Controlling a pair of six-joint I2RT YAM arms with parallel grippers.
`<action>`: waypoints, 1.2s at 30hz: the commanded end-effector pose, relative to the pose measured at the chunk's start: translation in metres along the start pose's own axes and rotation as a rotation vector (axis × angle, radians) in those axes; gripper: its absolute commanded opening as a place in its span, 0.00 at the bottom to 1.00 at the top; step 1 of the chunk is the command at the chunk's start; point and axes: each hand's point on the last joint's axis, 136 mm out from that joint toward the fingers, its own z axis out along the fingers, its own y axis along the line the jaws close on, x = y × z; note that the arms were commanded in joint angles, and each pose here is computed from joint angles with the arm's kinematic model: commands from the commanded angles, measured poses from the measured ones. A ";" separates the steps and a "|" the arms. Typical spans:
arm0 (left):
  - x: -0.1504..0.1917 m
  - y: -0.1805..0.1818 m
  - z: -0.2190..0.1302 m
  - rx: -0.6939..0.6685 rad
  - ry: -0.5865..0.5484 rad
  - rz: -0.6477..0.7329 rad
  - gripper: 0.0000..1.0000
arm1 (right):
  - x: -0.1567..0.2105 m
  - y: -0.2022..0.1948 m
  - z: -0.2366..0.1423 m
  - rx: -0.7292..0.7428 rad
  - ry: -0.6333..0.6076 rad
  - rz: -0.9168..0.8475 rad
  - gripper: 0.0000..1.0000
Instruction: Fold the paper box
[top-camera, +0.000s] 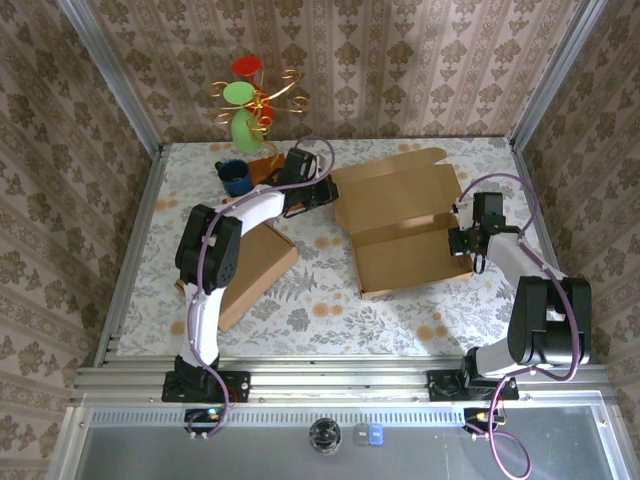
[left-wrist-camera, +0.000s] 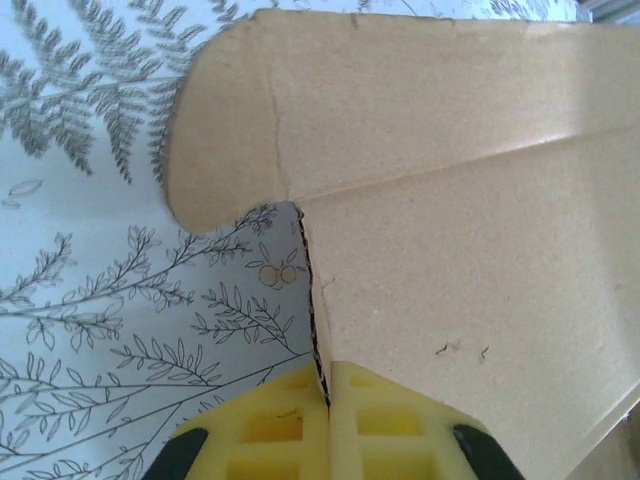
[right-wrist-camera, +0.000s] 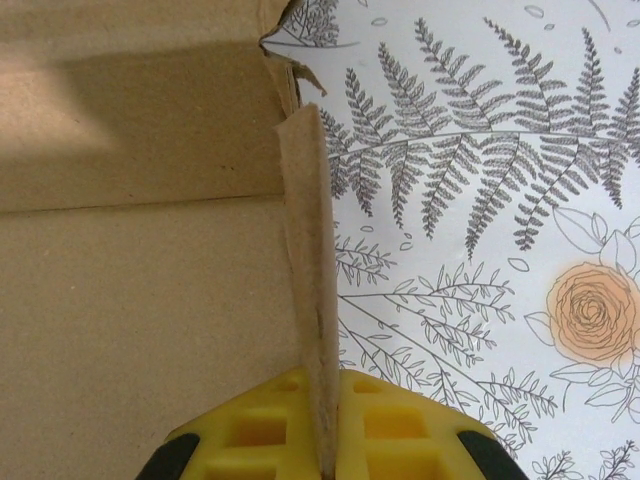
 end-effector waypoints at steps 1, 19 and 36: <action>-0.016 -0.029 -0.027 -0.021 -0.052 0.127 0.02 | -0.010 0.000 -0.002 -0.012 -0.012 0.006 0.00; -0.021 -0.054 -0.086 -0.079 -0.228 0.430 0.00 | -0.060 0.011 -0.031 -0.107 -0.130 0.153 0.49; -0.016 -0.038 -0.102 -0.094 -0.252 0.464 0.00 | -0.111 0.038 -0.042 -0.475 -0.180 0.201 0.47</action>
